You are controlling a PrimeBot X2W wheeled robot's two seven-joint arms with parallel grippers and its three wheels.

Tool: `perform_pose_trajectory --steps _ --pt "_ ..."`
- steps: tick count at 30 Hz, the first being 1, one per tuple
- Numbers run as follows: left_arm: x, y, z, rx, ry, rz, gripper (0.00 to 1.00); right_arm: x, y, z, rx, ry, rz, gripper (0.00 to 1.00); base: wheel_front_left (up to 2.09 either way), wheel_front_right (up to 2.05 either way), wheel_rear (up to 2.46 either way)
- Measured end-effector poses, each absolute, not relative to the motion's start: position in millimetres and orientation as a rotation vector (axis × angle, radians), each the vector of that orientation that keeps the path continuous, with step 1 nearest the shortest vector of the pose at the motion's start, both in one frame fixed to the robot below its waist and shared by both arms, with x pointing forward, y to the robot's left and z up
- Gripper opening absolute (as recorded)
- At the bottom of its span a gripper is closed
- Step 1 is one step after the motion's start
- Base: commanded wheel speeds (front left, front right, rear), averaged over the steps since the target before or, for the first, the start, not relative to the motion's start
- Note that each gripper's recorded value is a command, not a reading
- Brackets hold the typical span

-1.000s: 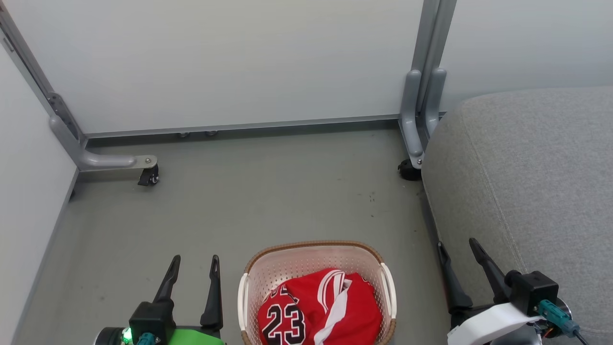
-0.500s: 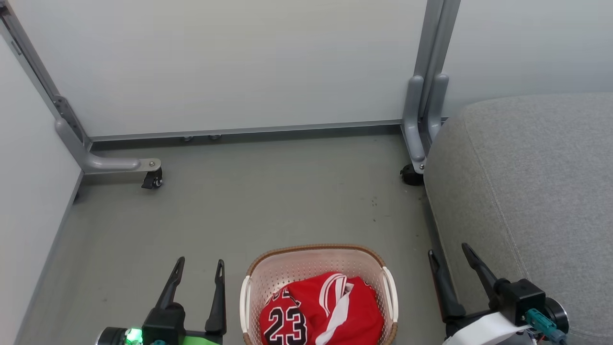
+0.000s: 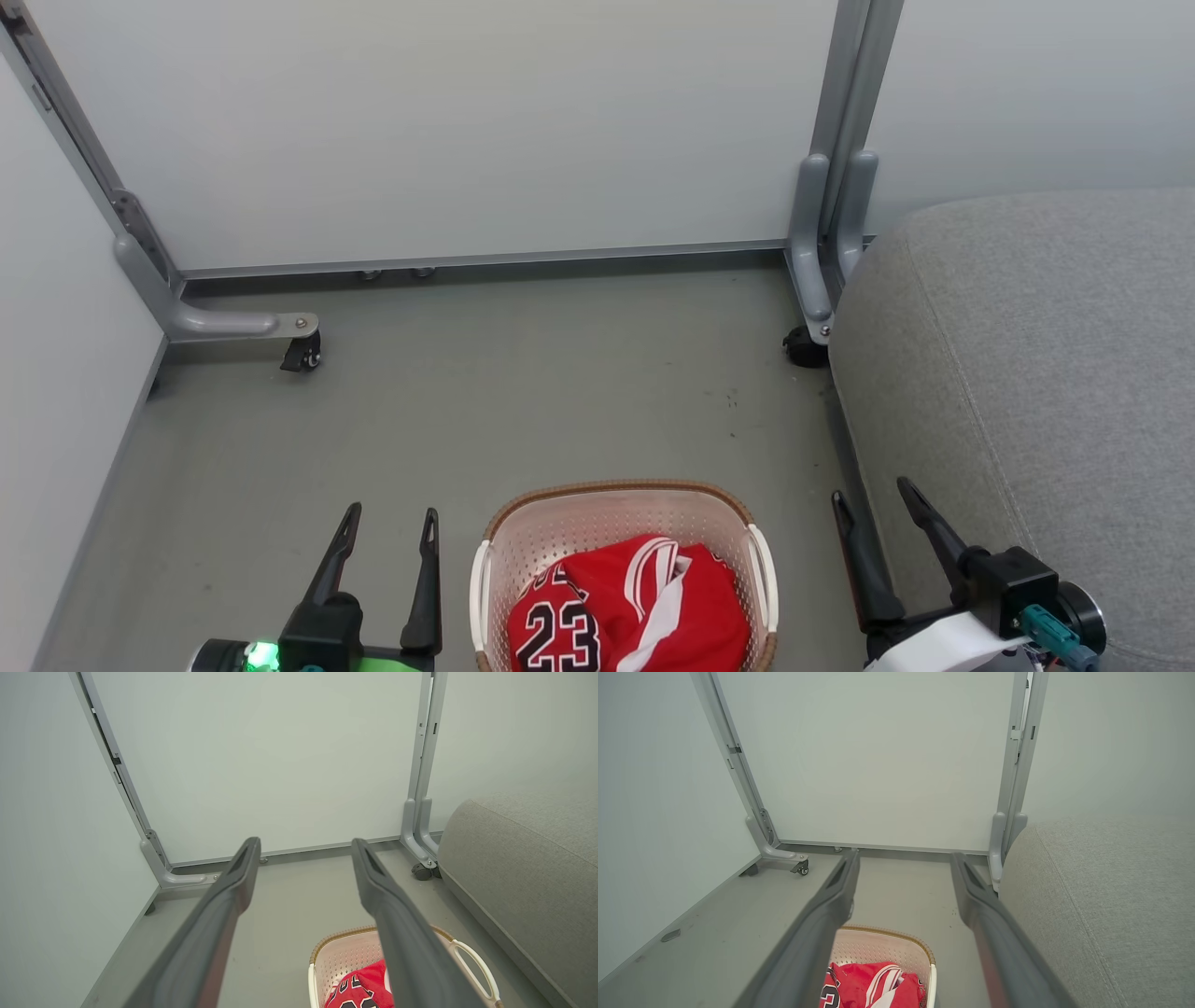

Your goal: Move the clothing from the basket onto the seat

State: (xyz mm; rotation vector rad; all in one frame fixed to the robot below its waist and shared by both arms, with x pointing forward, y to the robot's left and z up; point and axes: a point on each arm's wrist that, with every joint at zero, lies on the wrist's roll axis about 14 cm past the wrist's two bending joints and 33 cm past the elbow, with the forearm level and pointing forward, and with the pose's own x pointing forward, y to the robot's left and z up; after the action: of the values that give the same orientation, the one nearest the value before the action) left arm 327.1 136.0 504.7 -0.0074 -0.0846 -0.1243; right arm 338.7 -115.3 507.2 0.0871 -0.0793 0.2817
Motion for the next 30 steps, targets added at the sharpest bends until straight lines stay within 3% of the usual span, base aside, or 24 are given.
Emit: perform_pose_trajectory --steps 24,30 --pt "330.5 118.6 467.6 -0.038 0.041 -0.189 1.0 340.4 -135.0 486.1 0.093 -0.014 0.219 1.0 0.0 0.0 0.0" --pt "359.1 90.0 461.7 -0.01 0.059 -0.309 1.0 365.9 -148.7 490.4 0.078 -0.028 0.188 1.0 0.0 0.0 0.0"
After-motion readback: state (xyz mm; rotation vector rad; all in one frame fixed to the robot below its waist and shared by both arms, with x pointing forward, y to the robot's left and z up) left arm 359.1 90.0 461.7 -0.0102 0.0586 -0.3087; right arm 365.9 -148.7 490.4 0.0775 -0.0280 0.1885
